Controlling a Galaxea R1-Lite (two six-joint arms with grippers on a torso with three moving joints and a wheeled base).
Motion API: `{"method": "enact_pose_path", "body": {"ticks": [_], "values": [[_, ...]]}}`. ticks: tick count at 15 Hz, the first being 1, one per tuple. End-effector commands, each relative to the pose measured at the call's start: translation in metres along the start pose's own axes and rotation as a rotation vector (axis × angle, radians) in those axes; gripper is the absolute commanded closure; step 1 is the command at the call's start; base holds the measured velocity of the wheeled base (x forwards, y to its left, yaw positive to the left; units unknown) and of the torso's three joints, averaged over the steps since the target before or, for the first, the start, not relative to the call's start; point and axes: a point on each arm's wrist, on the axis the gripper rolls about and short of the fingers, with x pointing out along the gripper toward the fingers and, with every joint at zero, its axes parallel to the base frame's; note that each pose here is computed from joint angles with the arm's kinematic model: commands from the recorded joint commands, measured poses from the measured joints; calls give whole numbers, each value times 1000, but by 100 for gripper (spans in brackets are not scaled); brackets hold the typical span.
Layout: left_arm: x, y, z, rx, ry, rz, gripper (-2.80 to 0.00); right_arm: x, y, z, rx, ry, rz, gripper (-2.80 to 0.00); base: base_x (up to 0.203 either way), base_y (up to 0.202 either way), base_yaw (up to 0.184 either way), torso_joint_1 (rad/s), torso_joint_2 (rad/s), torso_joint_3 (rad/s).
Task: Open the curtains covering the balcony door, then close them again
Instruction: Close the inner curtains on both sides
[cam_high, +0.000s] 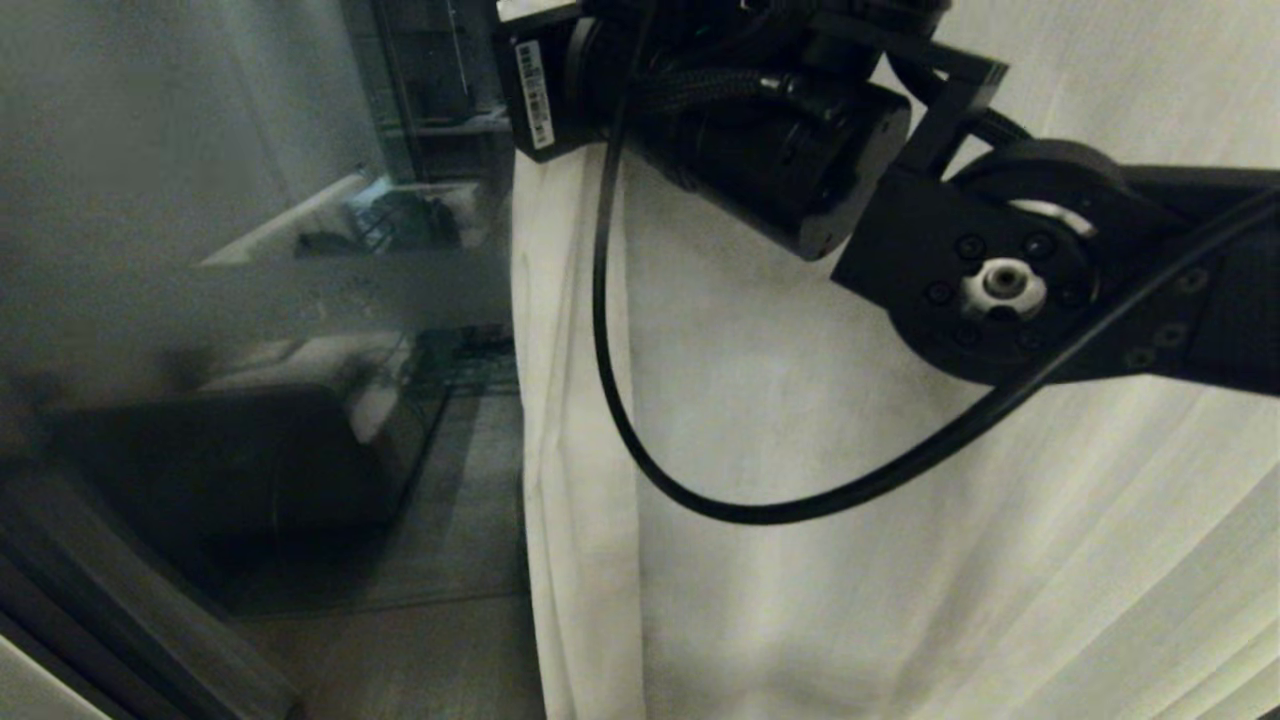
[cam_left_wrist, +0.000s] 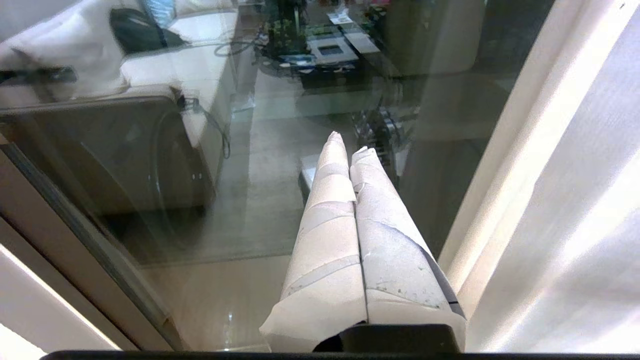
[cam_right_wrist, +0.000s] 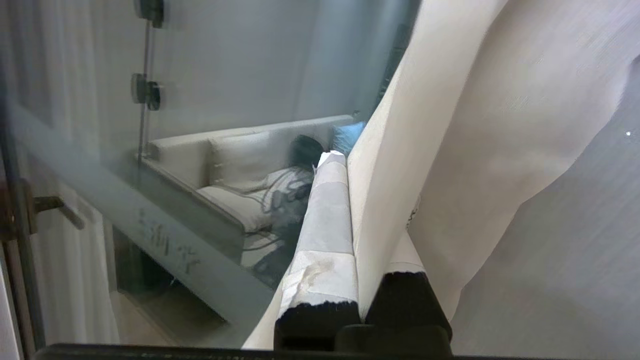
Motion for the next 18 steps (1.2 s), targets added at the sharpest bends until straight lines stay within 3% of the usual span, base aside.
{"method": "enact_pose_path", "body": {"ticks": [1,4,18], "values": [[0,0,0,0,-1,1,0,1,4,-3,-4,8,-4,0,0,0,0,0,0,0],[0,0,0,0,-1,1,0,-2,-2,3,-2,11,-53,0,0,0,0,0,0,0],[0,0,0,0,-1,1,0,-3,7,7,-6,-15,-80,0,0,0,0,0,0,0]]}}
